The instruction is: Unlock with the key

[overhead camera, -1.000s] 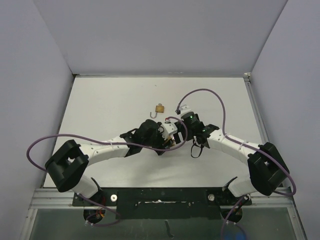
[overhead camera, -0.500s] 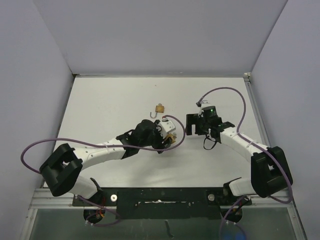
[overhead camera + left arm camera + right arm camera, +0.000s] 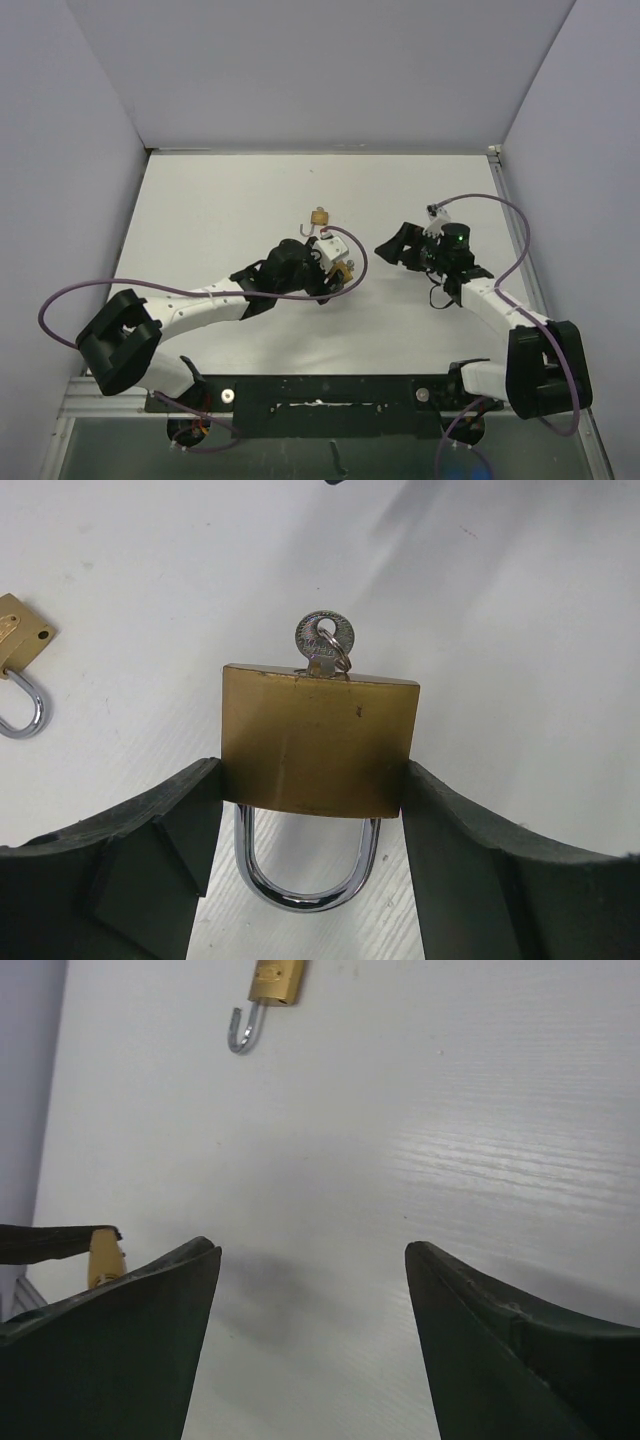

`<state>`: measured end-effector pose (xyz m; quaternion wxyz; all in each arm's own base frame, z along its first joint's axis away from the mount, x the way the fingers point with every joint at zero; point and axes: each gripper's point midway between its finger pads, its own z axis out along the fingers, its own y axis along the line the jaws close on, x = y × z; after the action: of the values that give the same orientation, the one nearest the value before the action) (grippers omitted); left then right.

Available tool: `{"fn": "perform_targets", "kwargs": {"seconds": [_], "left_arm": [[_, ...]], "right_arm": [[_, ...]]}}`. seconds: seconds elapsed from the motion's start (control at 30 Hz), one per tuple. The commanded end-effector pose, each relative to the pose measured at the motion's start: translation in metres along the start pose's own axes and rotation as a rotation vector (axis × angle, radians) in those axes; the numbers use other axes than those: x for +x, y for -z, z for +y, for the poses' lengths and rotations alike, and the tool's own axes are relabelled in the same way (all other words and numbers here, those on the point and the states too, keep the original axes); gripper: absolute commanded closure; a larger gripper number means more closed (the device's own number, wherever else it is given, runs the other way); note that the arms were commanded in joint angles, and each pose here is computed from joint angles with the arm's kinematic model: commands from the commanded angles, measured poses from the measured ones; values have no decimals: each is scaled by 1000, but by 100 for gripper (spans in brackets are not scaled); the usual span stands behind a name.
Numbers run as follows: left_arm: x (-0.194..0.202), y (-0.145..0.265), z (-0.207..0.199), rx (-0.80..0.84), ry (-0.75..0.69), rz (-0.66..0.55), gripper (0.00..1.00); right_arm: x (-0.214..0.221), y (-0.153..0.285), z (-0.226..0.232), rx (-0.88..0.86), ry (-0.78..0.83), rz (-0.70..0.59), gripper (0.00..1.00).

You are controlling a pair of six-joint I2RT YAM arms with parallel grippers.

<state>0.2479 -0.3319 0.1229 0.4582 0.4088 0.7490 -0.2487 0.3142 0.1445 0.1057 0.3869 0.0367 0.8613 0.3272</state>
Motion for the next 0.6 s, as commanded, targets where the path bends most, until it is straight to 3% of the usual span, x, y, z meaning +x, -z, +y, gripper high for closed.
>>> {"fn": "perform_targets", "kwargs": {"seconds": [0.0,0.1,0.57], "left_arm": [[-56,-2,-2,5,16,-202,100],[-53,-6,-4,19,25,-196,100],[-57,-20,-10,56,28,-193,100]], "right_arm": [[-30,8,55,-276,-17,-106,27],[-28,9,64,-338,-23,-107,36],[-8,1,88,-439,6,-37,56]]}}
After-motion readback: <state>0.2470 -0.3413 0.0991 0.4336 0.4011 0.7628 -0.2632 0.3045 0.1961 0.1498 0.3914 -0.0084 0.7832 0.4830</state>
